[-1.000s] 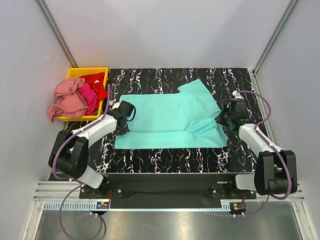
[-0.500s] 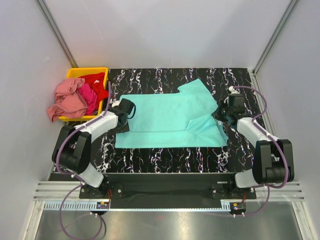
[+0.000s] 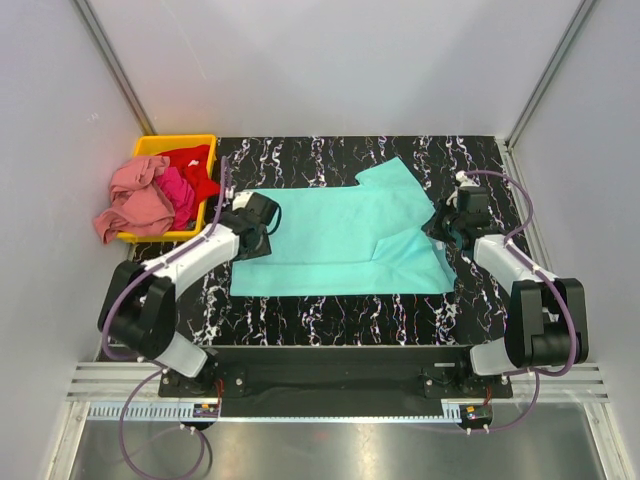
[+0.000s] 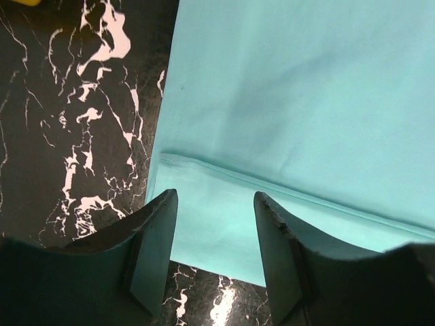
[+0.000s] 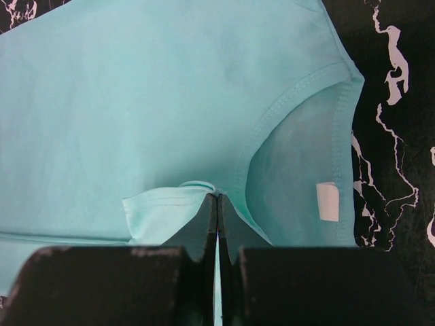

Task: Fold and stack the t-shirts
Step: Fold the tshirt

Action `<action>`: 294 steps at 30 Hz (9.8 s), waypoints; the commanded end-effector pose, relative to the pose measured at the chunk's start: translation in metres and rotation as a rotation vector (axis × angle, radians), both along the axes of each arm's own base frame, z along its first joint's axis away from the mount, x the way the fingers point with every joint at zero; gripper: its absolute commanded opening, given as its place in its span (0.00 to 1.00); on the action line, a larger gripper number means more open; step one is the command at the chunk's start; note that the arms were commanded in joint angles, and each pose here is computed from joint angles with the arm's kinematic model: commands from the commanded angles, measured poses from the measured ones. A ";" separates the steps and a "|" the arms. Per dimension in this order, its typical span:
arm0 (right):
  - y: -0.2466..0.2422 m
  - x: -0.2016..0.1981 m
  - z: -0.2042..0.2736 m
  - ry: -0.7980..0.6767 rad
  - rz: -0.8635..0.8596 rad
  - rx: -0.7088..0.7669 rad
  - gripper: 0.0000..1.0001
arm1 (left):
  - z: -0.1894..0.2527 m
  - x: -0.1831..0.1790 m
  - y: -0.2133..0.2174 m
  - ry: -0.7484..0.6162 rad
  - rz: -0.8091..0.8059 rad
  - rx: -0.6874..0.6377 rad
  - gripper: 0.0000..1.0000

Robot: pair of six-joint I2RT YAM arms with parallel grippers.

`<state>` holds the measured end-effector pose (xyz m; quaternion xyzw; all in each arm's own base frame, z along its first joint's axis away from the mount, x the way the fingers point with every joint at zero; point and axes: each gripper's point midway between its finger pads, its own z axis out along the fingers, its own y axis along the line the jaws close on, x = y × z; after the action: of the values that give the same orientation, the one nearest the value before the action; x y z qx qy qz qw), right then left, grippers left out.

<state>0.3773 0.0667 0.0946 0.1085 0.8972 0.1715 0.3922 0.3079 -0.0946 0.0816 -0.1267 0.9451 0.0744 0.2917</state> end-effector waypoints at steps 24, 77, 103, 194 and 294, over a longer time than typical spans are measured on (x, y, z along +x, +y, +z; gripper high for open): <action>-0.005 0.052 0.012 -0.144 0.096 -0.142 0.05 | -0.064 -0.015 0.028 0.138 0.122 0.162 0.55; -0.109 -0.112 -0.037 0.531 -0.848 -0.083 0.38 | -0.010 -0.020 -0.015 0.094 0.072 -0.191 0.75; -0.109 -0.104 -0.090 0.596 -0.878 0.012 0.37 | 0.076 0.023 -0.046 -0.090 -0.231 -0.302 0.77; -0.054 0.313 0.006 -0.274 0.190 0.397 0.00 | -0.019 0.244 -0.028 0.013 -0.268 -0.357 0.67; -0.043 -0.084 0.027 0.011 -0.344 0.342 0.00 | 0.013 0.025 -0.027 0.103 -0.386 -0.054 0.54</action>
<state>0.3004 0.0079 0.1232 0.3355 0.8259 0.2104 0.4012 0.3254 -0.1303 0.0716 0.0787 0.9740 -0.0222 0.2114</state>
